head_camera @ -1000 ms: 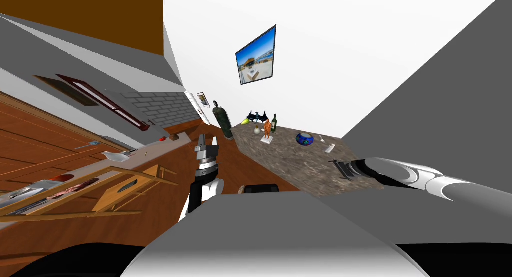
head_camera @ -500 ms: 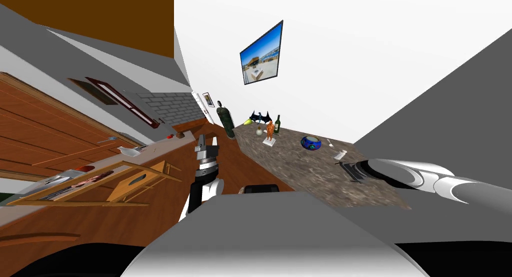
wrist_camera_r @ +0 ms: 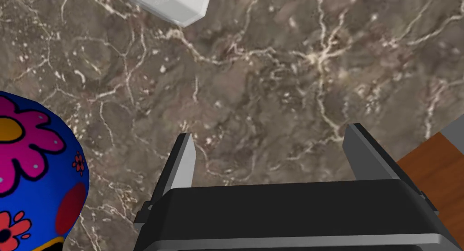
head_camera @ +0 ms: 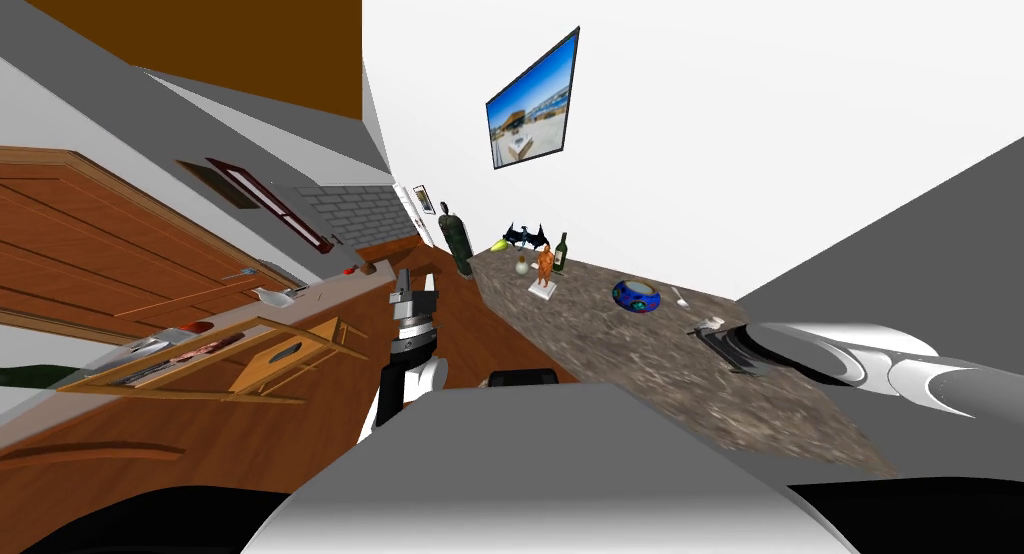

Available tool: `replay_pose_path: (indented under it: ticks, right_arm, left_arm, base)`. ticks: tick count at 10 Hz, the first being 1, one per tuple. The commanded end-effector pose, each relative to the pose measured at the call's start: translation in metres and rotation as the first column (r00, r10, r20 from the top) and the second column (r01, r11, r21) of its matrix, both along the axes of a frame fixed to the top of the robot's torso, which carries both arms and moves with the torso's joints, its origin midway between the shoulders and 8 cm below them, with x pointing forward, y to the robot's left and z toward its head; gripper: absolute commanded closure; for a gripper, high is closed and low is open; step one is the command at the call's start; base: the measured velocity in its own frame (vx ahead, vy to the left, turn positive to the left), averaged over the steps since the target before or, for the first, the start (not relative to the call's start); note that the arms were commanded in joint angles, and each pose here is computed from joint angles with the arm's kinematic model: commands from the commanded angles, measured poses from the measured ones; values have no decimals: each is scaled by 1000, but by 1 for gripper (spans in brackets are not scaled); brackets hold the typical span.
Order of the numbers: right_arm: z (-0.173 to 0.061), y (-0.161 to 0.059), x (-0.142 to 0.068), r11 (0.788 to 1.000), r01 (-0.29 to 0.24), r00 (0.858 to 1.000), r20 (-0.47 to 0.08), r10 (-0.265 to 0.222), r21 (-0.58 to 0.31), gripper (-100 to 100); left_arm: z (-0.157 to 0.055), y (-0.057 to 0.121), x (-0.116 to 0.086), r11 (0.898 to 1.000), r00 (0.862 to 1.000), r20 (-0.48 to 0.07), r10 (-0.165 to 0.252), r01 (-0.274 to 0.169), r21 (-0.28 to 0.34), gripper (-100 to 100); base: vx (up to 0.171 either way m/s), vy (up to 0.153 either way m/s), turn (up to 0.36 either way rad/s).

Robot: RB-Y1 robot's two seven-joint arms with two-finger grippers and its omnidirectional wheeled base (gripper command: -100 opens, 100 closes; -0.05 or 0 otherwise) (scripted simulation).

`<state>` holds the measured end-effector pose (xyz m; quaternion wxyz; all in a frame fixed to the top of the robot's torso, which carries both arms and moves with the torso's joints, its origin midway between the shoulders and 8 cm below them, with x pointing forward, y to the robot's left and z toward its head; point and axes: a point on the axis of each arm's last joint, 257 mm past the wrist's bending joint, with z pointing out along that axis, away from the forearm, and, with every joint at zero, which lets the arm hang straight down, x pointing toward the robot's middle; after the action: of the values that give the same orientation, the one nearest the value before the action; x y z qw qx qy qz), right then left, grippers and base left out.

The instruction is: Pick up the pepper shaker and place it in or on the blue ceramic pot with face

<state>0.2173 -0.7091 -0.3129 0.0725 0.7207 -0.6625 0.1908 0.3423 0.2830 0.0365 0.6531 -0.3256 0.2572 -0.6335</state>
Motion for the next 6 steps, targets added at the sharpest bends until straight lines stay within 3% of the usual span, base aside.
replay_pose_path:
  ticks: [1, 6]
  right_arm:
    - [2, -2, -5, 1000, -8, 1000, -14, 8, -20, -100]
    - [15, -32, -27, 991, -41, 995, -91, 29, -130, -100]
  left_arm:
    - [0, 0, 0, 1000, 1000, 0, 0, 0, 0, 0]
    - [0, 0, 0, 1000, 1000, 0, 0, 0, 0, 0]
  base:
    - [85, -16, 20]
    - [84, -46, 55]
